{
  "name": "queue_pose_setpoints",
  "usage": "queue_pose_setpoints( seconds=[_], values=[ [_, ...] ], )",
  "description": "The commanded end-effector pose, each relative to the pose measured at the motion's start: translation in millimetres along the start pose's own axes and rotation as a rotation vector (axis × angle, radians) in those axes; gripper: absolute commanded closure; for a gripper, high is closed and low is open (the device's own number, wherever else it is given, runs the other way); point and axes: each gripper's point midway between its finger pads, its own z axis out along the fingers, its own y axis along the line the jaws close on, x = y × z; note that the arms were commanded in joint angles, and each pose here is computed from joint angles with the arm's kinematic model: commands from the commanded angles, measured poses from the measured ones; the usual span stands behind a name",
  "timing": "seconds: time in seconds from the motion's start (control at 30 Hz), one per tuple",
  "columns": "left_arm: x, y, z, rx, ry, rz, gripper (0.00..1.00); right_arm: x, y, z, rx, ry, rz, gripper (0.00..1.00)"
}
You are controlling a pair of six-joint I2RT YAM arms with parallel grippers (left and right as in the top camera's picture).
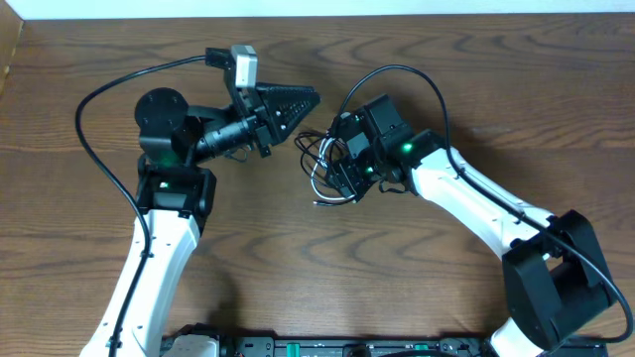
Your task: Untangle cables
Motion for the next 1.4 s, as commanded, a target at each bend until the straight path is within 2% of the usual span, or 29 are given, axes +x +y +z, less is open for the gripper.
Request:
queue_pose_setpoints(
  seconds=[0.0,0.27,0.33,0.37,0.4,0.43,0.47,0.6,0.63,0.73,0.93,1.13,1.37],
  values=[
    [-4,-1,-4,0.001,-0.004,0.026,0.83,6,0,11,-0.014,0.021,-0.009,0.28],
    [-3,-1,-4,0.000,-0.003,0.023,0.83,5,-4,27,-0.016,0.019,-0.013,0.20],
    [-3,-1,-4,0.000,-0.003,0.023,0.83,4,-3,32,-0.019,0.014,-0.020,0.20],
    [-3,-1,-4,0.000,-0.003,0.023,0.83,4,-2,34,-0.021,0.012,-0.024,0.28],
    [-3,-1,-4,0.000,-0.003,0.023,0.83,4,-1,36,-0.022,0.011,-0.027,0.44],
    [-3,-1,-4,0.000,-0.003,0.023,0.83,3,-1,37,-0.023,0.008,-0.029,0.74],
    [-3,-1,-4,0.000,-0.003,0.023,0.83,2,-1,37,-0.023,0.005,-0.026,0.99],
    [-1,1,-5,-0.007,0.002,0.019,0.83,-4,-11,32,0.037,-0.017,0.027,0.99],
    [0,4,-6,-0.015,0.006,0.021,0.79,-7,-16,28,0.065,-0.029,0.043,0.99],
    [9,20,-11,-0.074,0.027,-0.001,0.79,-17,-27,6,0.119,-0.072,0.069,0.99],
    [46,64,-24,-0.281,0.121,-0.048,0.79,-45,-28,-71,0.155,-0.216,0.081,0.99],
    [82,102,-42,-0.535,0.230,-0.067,0.79,-53,-12,-141,0.151,-0.343,0.093,0.99],
    [97,103,-34,-0.529,0.281,-0.038,0.71,-57,25,-196,0.052,-0.467,0.035,0.99]
  ],
)
